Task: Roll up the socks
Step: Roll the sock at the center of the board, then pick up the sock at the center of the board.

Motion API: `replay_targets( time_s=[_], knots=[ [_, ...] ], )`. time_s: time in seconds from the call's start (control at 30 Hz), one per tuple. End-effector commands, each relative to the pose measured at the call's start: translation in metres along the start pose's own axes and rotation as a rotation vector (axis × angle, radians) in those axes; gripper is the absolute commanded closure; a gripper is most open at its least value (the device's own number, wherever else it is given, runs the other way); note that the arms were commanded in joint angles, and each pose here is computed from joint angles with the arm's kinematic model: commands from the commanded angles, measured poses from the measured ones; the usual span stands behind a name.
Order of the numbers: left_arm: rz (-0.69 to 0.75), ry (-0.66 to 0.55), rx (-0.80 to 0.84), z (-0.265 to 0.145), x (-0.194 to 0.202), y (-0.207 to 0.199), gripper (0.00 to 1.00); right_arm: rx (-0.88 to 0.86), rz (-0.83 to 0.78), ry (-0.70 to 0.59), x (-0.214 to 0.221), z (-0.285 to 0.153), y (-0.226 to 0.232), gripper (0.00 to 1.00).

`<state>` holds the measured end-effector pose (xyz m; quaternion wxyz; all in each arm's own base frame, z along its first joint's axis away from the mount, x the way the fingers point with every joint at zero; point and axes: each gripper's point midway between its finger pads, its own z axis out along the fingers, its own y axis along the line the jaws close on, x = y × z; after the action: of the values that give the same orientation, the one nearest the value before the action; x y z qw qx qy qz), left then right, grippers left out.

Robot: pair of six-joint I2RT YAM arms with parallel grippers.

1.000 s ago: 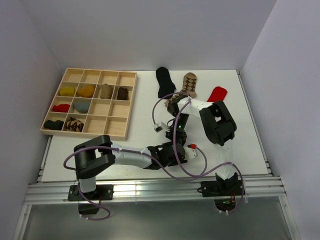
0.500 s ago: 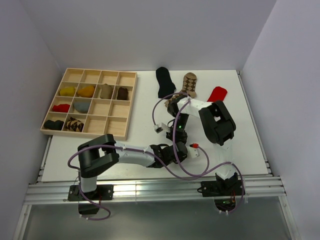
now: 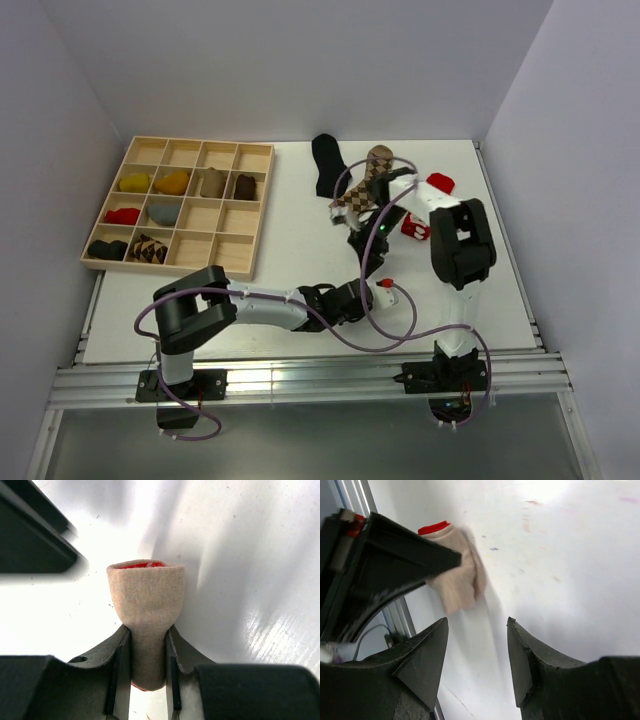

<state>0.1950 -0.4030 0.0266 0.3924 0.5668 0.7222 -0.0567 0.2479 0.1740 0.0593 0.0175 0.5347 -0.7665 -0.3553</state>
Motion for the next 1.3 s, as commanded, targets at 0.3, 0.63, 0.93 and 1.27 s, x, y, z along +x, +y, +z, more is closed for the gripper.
replay_targets(
  time_s=[0.3, 0.63, 0.93, 1.27],
  knots=[
    [-0.361, 0.124, 0.134, -0.003, 0.042, -0.002, 1.0, 0.345, 0.157, -0.52, -0.013, -0.161, -0.014, 0.42],
    [-0.591, -0.039, 0.046, -0.025, 0.008, 0.065, 1.0, 0.439, 0.165, -0.598, -0.002, -0.191, -0.001, 0.42],
    [-0.742, -0.208, -0.212, -0.076, -0.012, 0.178, 1.0, 0.475, 0.196, -0.64, 0.006, -0.206, -0.003, 0.42],
    [-0.896, -0.106, -0.835, -0.158, 0.063, 0.333, 1.0, 0.607, 0.192, -0.673, 0.008, -0.223, -0.003, 0.42]
  ],
)
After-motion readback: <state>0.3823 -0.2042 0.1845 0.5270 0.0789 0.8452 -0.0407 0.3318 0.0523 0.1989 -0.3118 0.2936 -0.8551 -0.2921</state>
